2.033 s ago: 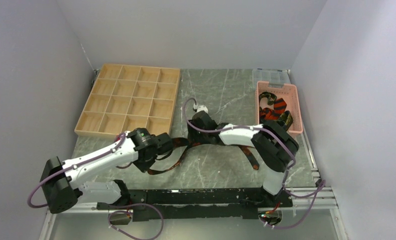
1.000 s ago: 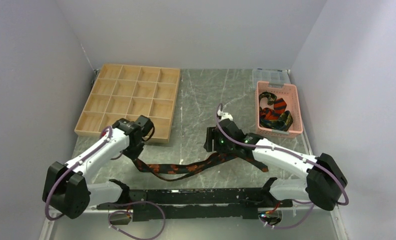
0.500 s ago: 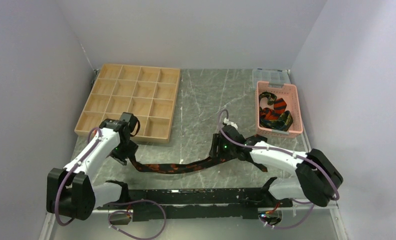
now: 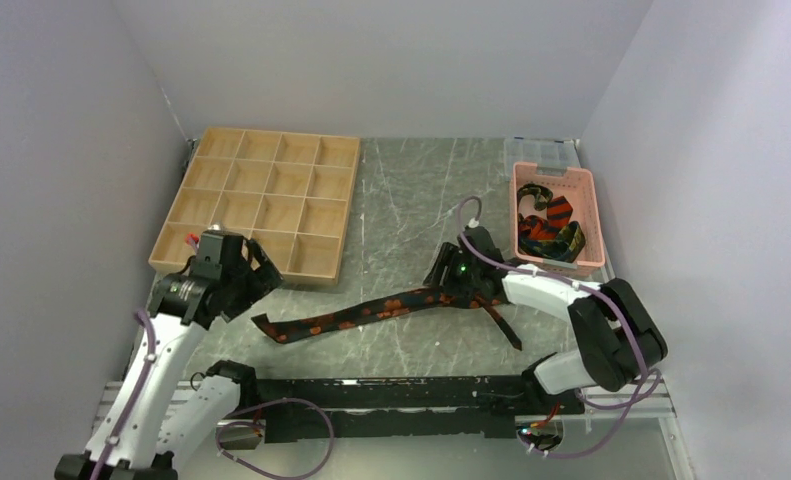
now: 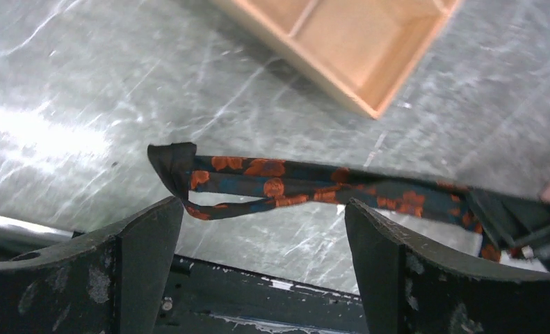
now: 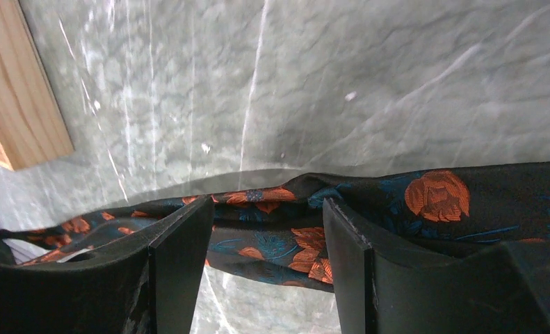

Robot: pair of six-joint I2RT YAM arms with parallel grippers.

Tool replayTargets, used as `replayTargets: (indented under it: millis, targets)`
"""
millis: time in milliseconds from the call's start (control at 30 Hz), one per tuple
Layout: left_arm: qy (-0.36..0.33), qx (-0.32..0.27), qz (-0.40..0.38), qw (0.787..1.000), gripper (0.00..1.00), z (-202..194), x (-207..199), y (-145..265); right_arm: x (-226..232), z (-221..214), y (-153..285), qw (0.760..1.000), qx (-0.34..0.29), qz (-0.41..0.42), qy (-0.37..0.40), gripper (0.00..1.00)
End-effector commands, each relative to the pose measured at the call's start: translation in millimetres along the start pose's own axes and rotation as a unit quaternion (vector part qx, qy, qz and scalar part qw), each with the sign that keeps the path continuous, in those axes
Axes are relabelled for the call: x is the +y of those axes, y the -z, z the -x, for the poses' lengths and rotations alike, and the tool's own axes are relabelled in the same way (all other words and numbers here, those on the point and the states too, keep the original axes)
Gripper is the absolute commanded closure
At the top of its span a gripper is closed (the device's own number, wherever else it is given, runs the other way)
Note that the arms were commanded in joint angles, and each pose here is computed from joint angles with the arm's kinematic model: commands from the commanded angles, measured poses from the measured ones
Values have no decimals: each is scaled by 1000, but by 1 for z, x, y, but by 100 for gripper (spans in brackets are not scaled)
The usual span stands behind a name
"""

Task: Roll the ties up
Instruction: Flatten out the tie at the center of the board.

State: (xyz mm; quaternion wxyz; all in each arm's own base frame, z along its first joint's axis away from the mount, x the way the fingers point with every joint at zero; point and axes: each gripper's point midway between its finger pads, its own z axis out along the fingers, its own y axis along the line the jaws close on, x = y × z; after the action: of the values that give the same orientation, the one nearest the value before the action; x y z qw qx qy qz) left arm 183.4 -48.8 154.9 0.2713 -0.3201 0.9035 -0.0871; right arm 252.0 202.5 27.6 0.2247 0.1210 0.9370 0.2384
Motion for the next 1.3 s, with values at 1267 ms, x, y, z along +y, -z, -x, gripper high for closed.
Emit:
replayTargets:
  millis: [1267]
  targets:
    - [-83,-110,13,990,44,-39,-21,-53,27,-19,-27,985,-46,-14,164,40]
